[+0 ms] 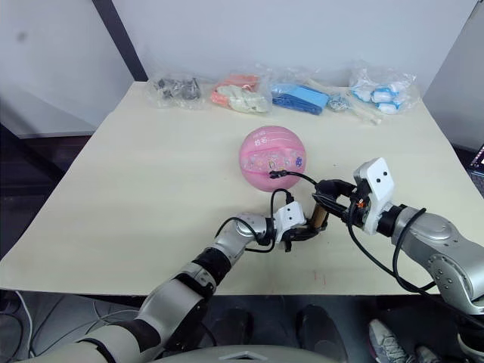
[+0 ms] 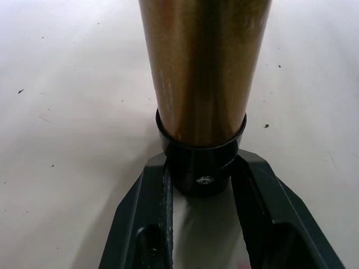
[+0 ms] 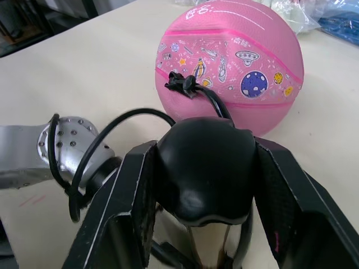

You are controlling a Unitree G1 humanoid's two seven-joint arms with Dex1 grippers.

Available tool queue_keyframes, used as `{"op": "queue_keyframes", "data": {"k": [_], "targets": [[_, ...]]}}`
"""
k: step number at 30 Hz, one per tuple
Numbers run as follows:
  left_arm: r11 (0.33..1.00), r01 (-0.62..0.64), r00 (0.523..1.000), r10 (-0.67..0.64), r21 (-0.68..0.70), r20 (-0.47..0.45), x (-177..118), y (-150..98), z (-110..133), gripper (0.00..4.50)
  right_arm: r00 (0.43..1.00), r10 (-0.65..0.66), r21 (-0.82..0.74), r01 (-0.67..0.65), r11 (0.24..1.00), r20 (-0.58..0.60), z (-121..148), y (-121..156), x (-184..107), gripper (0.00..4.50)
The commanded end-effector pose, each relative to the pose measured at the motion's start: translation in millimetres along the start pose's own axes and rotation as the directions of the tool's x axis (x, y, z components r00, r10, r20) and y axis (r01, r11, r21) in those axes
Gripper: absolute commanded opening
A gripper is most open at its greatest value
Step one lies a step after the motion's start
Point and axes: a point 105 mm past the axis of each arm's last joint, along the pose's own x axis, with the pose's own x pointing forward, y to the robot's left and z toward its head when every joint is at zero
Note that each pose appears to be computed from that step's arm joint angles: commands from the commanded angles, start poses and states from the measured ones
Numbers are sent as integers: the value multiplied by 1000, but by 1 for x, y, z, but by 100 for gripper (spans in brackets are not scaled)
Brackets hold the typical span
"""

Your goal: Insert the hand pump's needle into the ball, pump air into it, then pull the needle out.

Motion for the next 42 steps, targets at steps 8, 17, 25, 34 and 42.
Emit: {"op": "queue_keyframes", "data": {"k": [8, 17, 25, 34, 42], "targets": [[995, 75, 990, -82, -61, -114, -3, -21, -35, 102, 992, -22, -54, 29, 998, 127, 88, -10, -49, 189], [995, 73, 990, -80, -63, -117, -4, -20, -37, 102, 982, -16, -143, 43, 989, 188, 148, -2, -83, 189], [996, 68, 990, -76, -65, -117, -4, -20, -37, 102, 968, 9, -195, 42, 980, 252, 185, 8, -100, 189], [996, 67, 991, -74, -65, -112, -4, -20, -37, 102, 1000, -1, -19, 1, 1000, 11, 85, -5, -53, 189], [996, 64, 991, -71, -67, -113, -5, -20, -38, 102, 990, 20, 108, -5, 994, -141, -8, -4, -10, 189]]}}
